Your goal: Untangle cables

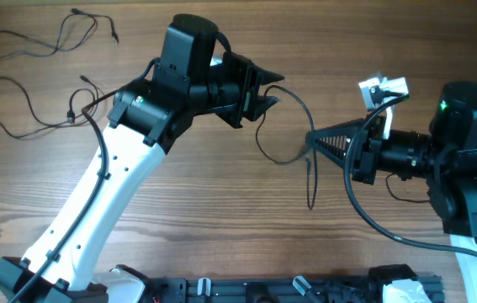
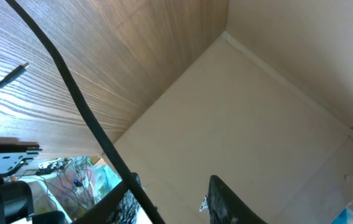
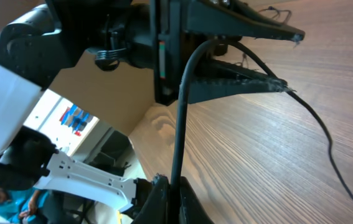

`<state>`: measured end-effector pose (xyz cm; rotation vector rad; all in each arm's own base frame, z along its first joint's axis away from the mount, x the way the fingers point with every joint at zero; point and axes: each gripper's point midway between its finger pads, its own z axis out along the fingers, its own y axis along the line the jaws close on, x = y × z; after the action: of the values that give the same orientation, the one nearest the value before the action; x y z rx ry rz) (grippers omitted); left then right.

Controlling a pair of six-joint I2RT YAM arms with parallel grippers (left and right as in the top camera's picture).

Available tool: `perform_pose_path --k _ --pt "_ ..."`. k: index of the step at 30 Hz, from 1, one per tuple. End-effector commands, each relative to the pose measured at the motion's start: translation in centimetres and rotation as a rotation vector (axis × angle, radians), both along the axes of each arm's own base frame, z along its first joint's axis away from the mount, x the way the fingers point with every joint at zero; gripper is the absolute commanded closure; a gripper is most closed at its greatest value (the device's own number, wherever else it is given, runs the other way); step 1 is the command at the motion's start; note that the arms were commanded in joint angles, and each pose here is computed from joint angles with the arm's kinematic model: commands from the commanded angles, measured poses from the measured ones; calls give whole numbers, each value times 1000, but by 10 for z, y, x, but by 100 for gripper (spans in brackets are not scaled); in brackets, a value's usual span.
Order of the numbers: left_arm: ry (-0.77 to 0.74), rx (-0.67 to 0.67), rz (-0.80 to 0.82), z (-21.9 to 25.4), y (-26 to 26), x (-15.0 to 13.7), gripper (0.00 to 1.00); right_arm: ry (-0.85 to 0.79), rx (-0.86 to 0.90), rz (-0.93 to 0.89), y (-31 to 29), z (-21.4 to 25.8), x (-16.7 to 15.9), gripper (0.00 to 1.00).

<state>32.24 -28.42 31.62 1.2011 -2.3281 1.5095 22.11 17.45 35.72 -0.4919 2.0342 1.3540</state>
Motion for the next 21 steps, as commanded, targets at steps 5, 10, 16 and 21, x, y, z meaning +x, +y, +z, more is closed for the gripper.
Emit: perform_pose_path --k 5,10,16,21 --pt "2 3 -6 -2 -1 1 96 18 -84 -111 -11 -12 9 96" --pt "-155 119 -33 -10 10 11 96 102 -207 -252 -31 -40 19 96" --pt "-279 150 -57 -1 13 19 96 222 -336 -412 -57 -71 25 65" --pt "-452 76 -54 44 14 22 96 300 -414 -454 -68 -91 23 23"
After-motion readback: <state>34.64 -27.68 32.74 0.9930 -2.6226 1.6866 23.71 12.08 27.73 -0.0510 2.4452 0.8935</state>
